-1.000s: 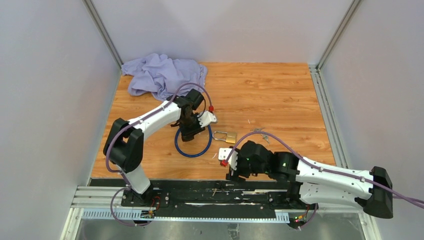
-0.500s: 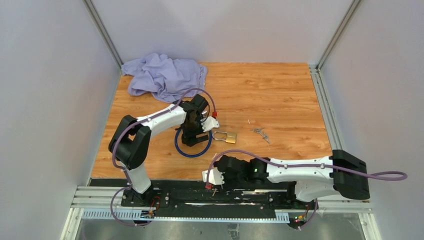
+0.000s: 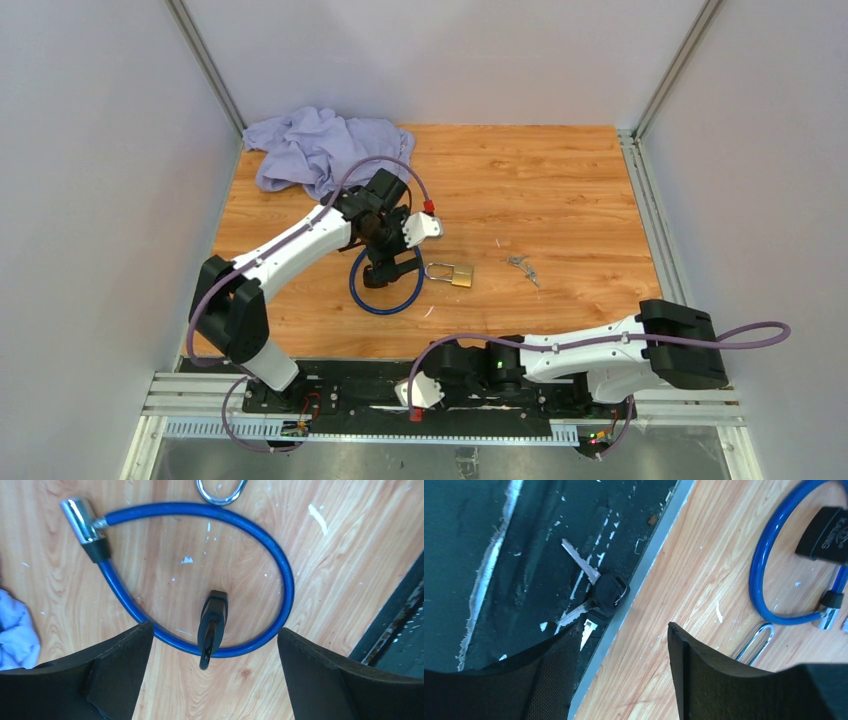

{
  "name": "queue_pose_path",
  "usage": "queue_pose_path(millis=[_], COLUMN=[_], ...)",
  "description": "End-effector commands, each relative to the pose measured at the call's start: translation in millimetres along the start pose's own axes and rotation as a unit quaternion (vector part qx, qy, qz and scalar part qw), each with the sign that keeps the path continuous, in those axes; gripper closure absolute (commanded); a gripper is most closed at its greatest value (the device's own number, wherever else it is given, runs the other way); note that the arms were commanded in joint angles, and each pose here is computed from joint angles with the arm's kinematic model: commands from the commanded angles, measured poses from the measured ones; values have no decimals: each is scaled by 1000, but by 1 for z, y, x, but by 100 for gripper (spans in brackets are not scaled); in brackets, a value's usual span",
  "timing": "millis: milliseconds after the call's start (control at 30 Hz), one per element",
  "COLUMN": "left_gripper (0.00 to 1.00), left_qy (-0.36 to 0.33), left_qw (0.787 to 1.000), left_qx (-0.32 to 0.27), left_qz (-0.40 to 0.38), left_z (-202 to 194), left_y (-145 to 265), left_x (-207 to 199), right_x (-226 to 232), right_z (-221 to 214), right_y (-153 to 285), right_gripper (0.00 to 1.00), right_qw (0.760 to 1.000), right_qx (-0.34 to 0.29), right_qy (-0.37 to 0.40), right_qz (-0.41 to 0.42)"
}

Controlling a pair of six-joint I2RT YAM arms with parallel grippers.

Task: Unlock with the key

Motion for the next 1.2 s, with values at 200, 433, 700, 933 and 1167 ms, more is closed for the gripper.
queue_pose_path(millis=[200, 433, 700, 933, 1167], left_gripper=[2, 2, 2, 0, 0], left_qy=[-7, -24, -18, -10, -9], left_qw=[995, 992, 993, 993, 993], left_qx=[-96, -113, -105, -107, -108], left_qz=[15, 46, 45, 44, 49], left_z=[42, 48, 38, 36, 35], left_y=[68, 94, 97, 97, 100], left_x=[-5, -2, 0, 0, 2], right_x=[2, -1, 14, 5, -10], right_z=[6, 5, 7, 16, 18], right_y=[-20, -30, -33, -24, -6], right_gripper=[54, 60, 62, 99, 99], right_qw=[998, 997, 997, 998, 997], right_qx=[17, 25, 19, -3, -33], right_qy=[55, 65, 71, 51, 1], right_qz=[-22, -35, -9, -43, -64])
Point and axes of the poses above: each gripper's point midway between its finger pads, its own y axis back along the fingers, its own x axis along the line the jaws close on, z = x × y, the point moved 3 cm from there along y, back along the fingers, and after that the axes turned 11 degrees about -y, right-handed, at the moved point
